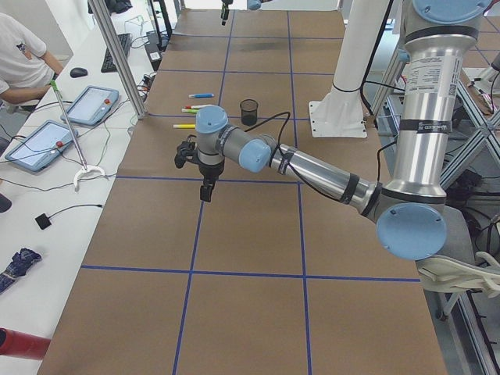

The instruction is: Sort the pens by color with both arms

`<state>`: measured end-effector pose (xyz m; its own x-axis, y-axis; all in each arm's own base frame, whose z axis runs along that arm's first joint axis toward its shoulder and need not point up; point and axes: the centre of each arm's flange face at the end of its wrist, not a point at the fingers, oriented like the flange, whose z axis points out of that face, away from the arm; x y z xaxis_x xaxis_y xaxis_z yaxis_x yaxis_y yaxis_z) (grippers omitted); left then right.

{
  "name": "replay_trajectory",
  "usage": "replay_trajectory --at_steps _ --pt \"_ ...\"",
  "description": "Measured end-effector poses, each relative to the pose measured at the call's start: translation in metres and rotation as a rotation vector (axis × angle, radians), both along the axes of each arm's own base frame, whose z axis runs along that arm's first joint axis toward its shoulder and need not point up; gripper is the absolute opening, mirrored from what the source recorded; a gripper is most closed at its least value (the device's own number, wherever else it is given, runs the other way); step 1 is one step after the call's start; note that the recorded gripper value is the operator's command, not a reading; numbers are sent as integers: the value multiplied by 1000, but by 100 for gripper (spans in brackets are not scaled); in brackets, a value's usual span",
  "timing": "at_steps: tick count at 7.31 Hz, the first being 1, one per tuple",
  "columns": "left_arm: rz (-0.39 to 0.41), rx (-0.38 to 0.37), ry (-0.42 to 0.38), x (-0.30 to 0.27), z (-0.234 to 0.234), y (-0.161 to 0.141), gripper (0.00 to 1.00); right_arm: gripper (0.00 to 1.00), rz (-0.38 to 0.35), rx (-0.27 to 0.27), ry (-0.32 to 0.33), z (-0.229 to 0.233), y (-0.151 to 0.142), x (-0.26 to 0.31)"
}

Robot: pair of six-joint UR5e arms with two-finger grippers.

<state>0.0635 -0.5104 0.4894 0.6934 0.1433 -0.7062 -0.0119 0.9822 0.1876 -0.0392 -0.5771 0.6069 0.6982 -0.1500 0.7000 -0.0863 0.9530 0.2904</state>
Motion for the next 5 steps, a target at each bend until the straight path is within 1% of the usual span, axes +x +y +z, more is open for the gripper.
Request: replay_trajectory --at_steps 2,3,4,5 --pt "10 -53 -9 -26 49 5 100 100 -22 -104 -48 -15 -14 37" --pt "12 -74 -13 -29 61 7 100 100 -33 -144 -54 -24 -22 42" --pt "13 -92 -16 -30 68 7 100 100 -61 -157 -44 -27 -26 40" --pt "13 -118 -20 -31 71 7 100 100 -94 -151 -21 -24 -26 37"
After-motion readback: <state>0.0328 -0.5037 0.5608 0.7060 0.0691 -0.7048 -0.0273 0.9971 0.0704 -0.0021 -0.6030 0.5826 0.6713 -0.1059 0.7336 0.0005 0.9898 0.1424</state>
